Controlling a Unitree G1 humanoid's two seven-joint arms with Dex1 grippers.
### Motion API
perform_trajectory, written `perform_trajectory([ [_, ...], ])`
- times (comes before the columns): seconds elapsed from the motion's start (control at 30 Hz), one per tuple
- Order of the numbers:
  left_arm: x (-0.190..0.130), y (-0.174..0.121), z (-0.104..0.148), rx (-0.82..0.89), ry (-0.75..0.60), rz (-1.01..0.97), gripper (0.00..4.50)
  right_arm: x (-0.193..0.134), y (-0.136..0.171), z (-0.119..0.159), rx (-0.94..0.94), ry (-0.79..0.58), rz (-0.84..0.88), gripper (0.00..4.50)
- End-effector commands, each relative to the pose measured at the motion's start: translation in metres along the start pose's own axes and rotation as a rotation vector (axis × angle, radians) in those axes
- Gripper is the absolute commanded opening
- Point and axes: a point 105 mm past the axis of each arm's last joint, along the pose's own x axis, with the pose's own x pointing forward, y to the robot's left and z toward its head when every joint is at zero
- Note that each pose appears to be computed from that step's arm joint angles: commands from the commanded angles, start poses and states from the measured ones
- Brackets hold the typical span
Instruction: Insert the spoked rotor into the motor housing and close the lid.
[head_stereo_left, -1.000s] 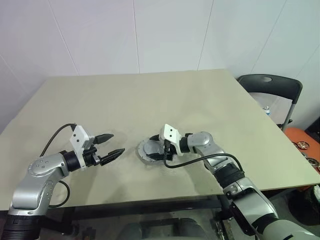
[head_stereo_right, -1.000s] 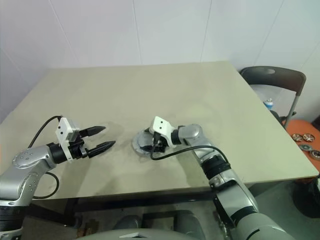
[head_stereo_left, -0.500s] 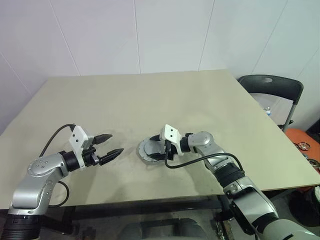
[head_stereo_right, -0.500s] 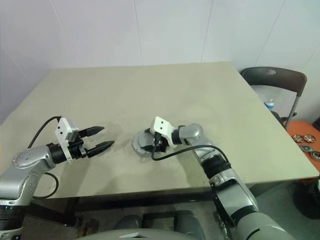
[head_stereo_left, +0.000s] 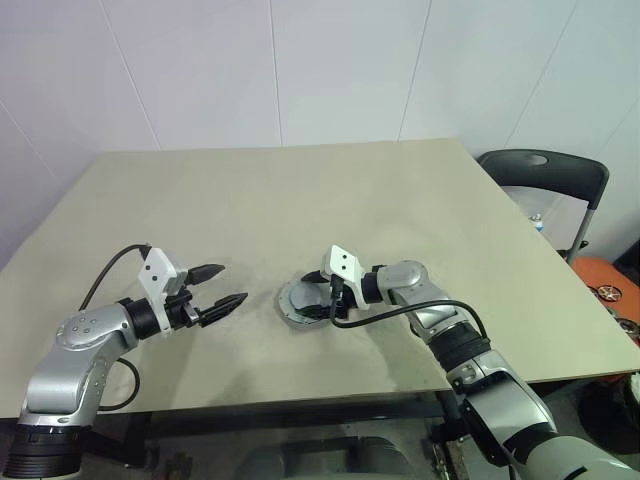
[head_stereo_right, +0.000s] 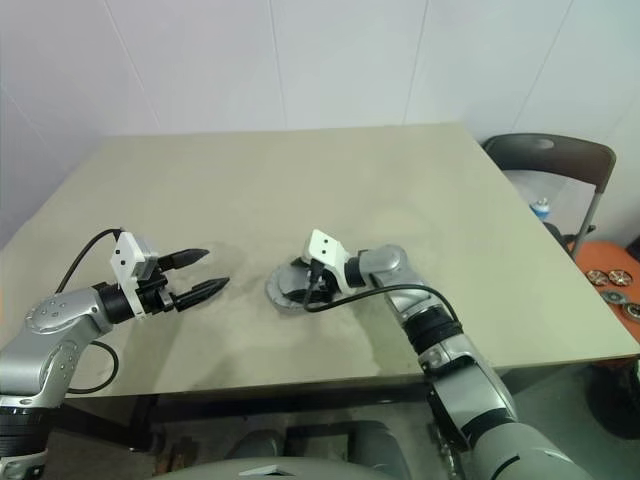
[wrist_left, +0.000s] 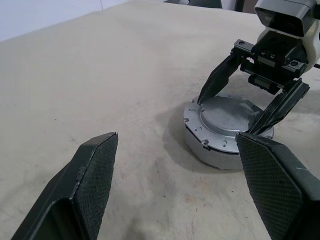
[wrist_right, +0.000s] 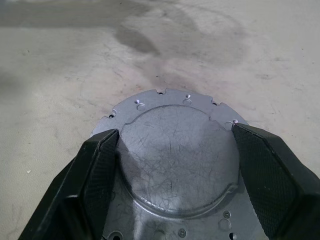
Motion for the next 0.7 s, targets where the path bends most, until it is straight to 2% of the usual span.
perform_trajectory([
  [0.03, 0.001, 0.002, 0.011, 0.037, -0.028, 0.007, 4.02, -0.005, -0.012, 0.005, 0.009, 0.006, -0.048, 3.26],
  [0.2, 0.002, 0.002, 0.011, 0.038, -0.031, 0.006, 4.02, -0.008, -0.021, 0.018, 0.155, -0.069, -0.067, 3.26],
  [0.7, 0.002, 0.003, 0.011, 0.037, -0.033, 0.01, 4.02, -0.017, -0.021, 0.011, 0.149, -0.039, -0.034, 3.26],
])
